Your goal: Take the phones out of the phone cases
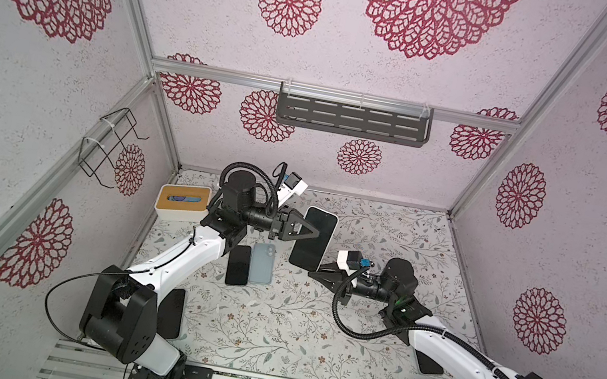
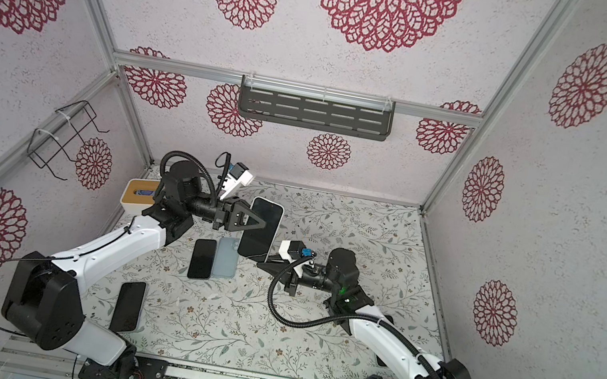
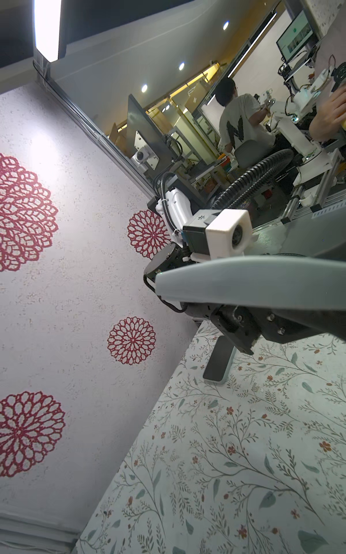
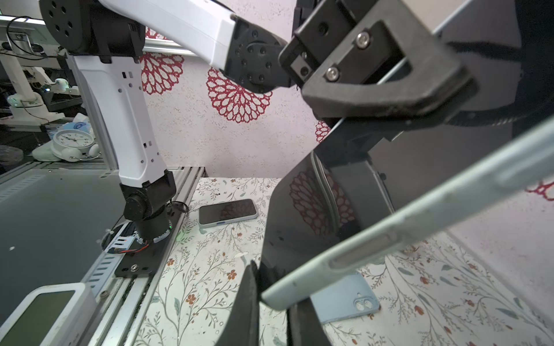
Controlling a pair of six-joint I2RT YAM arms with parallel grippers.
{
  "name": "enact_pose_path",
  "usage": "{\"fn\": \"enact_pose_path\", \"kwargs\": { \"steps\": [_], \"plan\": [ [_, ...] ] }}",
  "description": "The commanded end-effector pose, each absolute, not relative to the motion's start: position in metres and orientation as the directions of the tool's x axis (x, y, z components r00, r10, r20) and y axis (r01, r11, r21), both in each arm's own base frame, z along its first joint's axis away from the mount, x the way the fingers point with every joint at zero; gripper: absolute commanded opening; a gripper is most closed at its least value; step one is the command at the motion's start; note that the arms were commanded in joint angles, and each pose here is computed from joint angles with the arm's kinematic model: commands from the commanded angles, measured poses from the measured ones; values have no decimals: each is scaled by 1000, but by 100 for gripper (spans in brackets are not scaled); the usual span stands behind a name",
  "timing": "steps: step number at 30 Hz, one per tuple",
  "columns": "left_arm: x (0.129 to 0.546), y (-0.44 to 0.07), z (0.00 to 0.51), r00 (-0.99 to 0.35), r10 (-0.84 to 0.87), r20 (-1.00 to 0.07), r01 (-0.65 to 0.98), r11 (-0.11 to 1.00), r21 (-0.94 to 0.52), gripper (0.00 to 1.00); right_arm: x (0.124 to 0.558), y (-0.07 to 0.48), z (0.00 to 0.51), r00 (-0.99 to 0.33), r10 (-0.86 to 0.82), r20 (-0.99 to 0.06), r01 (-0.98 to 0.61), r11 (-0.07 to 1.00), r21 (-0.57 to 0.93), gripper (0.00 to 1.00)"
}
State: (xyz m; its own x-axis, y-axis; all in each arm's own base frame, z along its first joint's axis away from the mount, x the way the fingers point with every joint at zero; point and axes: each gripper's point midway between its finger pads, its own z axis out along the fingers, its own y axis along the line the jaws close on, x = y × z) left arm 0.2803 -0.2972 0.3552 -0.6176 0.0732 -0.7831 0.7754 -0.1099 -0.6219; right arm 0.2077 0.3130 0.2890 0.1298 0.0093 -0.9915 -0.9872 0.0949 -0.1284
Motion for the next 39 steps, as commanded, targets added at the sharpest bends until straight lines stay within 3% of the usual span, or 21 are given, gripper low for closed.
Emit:
{"fn": "enact_pose_path", "kwargs": {
  "steps": [1, 13, 29, 31, 35, 37, 39],
  "plan": [
    [274, -317, 342, -798, 130, -588, 581, -91, -809, 0, 226, 305, 348, 473, 77, -878, -849, 306, -430, 0],
    [292, -316, 325, -833, 127, -539, 546, 30, -837, 0, 238, 306, 341, 523, 1, -852, -801, 342, -491, 1],
    [298, -316, 334, -847, 116, -519, 524, 23, -851, 0, 245, 301, 351, 544, 14, -839, -769, 410, -491, 4],
    [300, -314, 339, -847, 97, -522, 526, 19, -850, 0, 245, 299, 347, 524, 13, -851, -777, 417, -472, 11],
    [318, -297, 356, -843, -40, -536, 535, 46, -844, 0, 237, 278, 339, 400, 94, -912, -819, 483, -309, 47],
    [331, -280, 373, -824, -157, -544, 542, 59, -838, 0, 234, 264, 327, 300, 144, -943, -833, 521, -185, 52],
    [342, -265, 384, -792, -265, -550, 546, 98, -832, 0, 240, 250, 318, 114, 229, -967, -830, 556, 34, 53]
  ]
}}
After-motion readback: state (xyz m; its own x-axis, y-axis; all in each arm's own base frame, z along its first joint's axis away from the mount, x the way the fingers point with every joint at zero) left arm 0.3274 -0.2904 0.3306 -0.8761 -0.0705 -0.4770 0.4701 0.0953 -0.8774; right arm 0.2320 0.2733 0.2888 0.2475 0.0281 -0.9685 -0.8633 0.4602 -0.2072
